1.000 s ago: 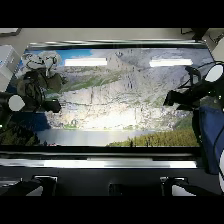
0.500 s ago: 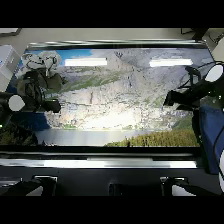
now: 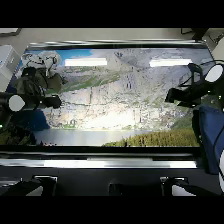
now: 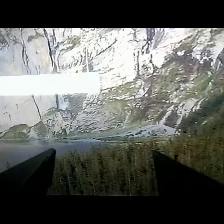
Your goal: Fold the clothes and pants, and hang the long-sleeved shirts on hangers.
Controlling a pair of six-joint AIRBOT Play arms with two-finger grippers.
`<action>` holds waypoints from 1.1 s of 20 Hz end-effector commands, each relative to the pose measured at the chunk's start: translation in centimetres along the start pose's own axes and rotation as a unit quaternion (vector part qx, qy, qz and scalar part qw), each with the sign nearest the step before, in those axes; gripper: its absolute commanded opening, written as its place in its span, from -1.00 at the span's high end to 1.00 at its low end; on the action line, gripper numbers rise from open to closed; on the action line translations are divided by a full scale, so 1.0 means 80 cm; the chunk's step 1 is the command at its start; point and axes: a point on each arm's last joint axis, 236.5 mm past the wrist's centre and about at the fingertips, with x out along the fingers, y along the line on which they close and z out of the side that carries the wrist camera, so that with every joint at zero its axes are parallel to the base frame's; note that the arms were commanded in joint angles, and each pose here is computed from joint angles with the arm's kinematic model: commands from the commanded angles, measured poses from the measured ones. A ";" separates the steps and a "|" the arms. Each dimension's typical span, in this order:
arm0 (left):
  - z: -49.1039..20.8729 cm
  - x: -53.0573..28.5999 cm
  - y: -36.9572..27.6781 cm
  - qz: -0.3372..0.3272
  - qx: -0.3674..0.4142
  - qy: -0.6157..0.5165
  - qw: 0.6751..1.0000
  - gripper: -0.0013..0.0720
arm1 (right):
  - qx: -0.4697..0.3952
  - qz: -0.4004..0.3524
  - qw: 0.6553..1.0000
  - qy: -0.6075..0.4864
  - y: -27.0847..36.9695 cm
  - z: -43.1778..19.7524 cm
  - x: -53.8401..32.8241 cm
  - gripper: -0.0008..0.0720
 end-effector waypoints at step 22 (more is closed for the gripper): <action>0.094 0.231 0.358 -0.015 -0.413 0.033 0.910 -1.00 | 0.000 0.003 0.999 -0.042 0.002 0.025 0.000 -0.88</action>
